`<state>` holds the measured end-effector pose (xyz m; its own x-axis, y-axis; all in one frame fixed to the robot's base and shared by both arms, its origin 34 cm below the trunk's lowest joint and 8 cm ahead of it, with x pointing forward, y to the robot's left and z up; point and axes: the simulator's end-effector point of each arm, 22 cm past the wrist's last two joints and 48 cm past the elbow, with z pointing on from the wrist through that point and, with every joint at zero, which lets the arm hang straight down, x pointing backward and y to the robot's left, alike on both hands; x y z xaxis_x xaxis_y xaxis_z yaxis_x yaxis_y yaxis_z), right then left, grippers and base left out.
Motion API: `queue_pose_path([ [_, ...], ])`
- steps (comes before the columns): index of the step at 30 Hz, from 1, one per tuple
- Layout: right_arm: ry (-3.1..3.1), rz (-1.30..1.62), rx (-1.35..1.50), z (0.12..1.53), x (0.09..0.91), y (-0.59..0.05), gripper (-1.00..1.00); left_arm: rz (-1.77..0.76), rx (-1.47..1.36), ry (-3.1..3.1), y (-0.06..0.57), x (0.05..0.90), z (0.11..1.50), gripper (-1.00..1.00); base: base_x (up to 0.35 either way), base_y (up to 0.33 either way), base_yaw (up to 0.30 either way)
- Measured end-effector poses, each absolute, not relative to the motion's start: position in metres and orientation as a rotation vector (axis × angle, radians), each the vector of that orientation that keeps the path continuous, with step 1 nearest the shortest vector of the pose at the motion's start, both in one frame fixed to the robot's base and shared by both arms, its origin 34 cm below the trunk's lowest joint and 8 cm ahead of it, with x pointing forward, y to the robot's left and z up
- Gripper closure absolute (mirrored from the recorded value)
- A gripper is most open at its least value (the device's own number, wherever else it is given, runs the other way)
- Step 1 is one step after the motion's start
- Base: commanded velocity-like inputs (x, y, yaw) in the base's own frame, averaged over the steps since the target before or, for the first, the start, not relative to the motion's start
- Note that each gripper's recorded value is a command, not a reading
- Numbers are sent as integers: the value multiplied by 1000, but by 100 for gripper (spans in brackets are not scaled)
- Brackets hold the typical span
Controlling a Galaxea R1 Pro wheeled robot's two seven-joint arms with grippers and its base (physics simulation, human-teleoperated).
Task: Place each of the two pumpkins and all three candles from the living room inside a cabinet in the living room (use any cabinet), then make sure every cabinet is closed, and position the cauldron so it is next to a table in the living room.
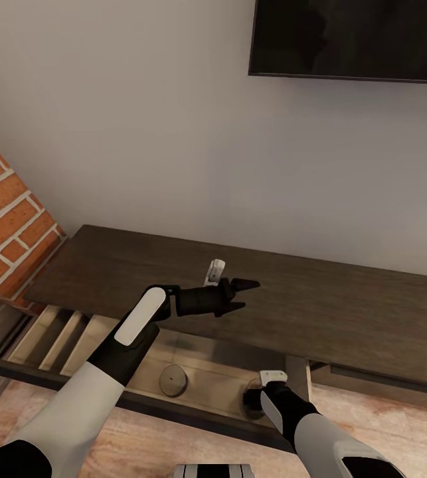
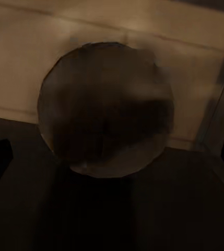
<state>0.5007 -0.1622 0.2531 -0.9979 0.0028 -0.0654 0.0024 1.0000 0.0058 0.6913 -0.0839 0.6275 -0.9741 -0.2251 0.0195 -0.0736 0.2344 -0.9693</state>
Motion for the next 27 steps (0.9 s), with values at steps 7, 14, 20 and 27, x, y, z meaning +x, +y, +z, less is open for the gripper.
queue_pose_path([
  [7,3076,9,4,253,501,-162,-100,-1839,-301,2360,-83,694,627,-100,0,0,0],
  [14,3076,7,4,253,501,-163,-100,-1838,-301,2360,-83,694,627,-100,0,0,0],
  [20,3074,4,5,253,502,-164,-100,-1838,-301,2359,-83,694,627,-100,0,0,0],
  [27,3074,11,5,253,502,-164,-100,-1839,-302,2359,-83,694,627,-100,0,0,0],
])
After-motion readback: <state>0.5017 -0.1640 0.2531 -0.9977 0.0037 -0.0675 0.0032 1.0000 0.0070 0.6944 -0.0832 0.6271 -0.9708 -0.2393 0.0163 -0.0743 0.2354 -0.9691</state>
